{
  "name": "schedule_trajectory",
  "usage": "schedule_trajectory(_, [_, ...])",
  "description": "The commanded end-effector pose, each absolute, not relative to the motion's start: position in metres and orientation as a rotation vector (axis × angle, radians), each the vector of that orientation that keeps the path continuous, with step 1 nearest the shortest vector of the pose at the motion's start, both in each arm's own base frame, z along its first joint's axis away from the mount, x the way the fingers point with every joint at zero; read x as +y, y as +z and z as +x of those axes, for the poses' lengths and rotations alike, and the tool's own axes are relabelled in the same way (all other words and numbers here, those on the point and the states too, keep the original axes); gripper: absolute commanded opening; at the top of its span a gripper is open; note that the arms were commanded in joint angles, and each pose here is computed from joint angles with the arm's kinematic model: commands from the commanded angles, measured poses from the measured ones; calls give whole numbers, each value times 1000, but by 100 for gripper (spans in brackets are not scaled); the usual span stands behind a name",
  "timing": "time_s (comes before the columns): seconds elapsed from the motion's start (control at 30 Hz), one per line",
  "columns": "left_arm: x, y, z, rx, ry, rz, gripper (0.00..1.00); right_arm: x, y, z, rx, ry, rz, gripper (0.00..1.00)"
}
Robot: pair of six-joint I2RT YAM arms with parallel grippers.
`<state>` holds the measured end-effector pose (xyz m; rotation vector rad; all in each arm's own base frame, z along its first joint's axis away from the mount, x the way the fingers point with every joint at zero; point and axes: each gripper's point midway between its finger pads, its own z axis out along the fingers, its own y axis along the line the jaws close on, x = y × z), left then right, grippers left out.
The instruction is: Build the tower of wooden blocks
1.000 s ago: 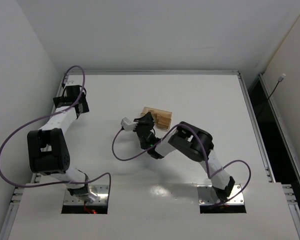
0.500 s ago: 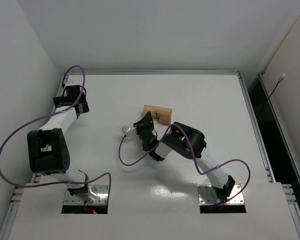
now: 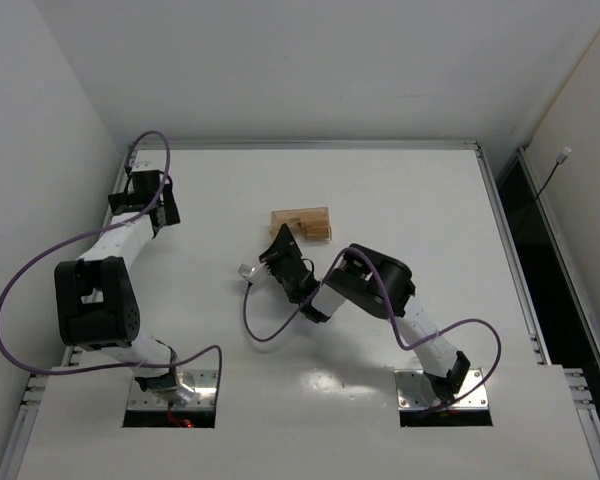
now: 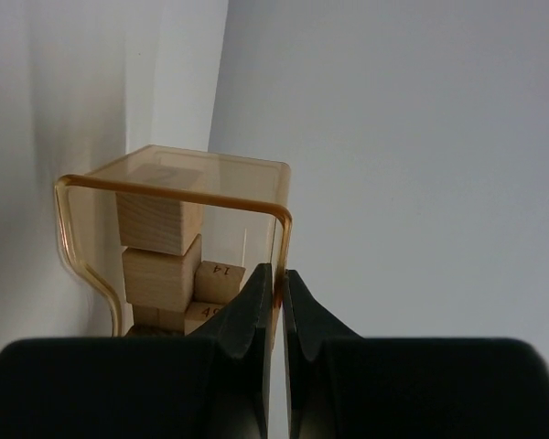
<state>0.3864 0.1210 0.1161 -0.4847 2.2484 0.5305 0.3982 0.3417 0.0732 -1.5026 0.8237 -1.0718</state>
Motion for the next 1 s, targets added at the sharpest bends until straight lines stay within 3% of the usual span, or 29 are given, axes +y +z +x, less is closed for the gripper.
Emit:
schedule_trajectory(0.0, [125,136,397,2175,502,-501,99,332,200,379,698,-1026,-978,0])
schedule_trajectory(0.63, [117,157,401,2134,434,-477,99,320,286,390,694,-1077,-729,0])
schedule_trajectory(0.83, [117,160,401,2135,434,-477,99,327,218,393,701,-1076,-909,0])
schedule_trajectory(0.97, [118,168,405,2122,443,-456,99,330,275,389,681,-1046,-751,0])
